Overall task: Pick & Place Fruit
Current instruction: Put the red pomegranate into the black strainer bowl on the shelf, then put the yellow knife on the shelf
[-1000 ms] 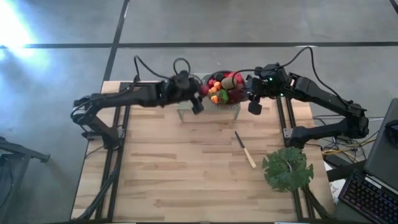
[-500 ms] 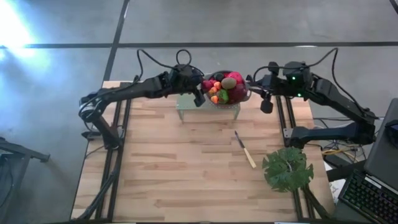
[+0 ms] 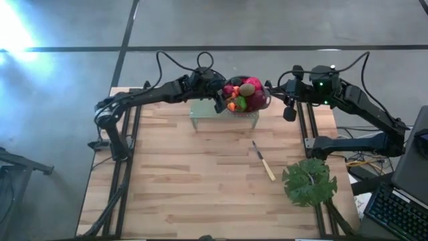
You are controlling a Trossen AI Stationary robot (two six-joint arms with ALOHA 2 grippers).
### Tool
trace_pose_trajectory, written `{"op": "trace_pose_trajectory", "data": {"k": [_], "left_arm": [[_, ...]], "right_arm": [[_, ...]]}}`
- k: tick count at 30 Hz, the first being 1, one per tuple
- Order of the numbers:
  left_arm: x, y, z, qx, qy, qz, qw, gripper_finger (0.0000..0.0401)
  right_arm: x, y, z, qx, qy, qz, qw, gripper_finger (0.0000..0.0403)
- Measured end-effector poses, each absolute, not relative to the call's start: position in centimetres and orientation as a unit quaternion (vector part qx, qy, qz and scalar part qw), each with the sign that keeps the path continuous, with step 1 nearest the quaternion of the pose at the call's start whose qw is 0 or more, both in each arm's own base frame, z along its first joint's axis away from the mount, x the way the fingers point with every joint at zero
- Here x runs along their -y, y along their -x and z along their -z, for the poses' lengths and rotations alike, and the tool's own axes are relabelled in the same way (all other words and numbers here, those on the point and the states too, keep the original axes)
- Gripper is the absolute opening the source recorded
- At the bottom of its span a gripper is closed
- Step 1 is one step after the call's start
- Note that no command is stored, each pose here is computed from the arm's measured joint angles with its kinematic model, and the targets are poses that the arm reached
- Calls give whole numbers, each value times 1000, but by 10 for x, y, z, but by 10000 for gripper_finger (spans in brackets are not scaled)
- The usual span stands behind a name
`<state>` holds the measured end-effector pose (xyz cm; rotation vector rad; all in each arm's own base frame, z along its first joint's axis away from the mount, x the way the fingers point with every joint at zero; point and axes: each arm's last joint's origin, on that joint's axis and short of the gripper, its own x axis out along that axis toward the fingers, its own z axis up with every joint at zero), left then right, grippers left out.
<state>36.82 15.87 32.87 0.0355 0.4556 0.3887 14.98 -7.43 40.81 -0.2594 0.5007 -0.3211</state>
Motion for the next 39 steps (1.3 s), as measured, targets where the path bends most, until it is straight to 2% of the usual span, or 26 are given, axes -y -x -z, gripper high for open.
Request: {"op": "trace_pose_trajectory", "data": {"k": [11,19,27,33,39], "left_arm": [[-159,-368,-327,-229,-24,-190,954,213],[-159,-367,-326,-239,-13,-192,952,237],[-159,-366,-327,-242,-16,-191,951,260],[-158,-364,-343,-231,-19,-192,954,266],[-156,-361,-362,-243,-17,-189,951,266]], "right_arm": [[75,-150,-408,-248,131,156,947,108],[75,-150,-408,-248,132,156,947,128],[75,-150,-407,-248,132,156,947,140],[75,-151,-407,-249,131,156,947,146],[75,-150,-407,-251,129,156,947,133]]}}
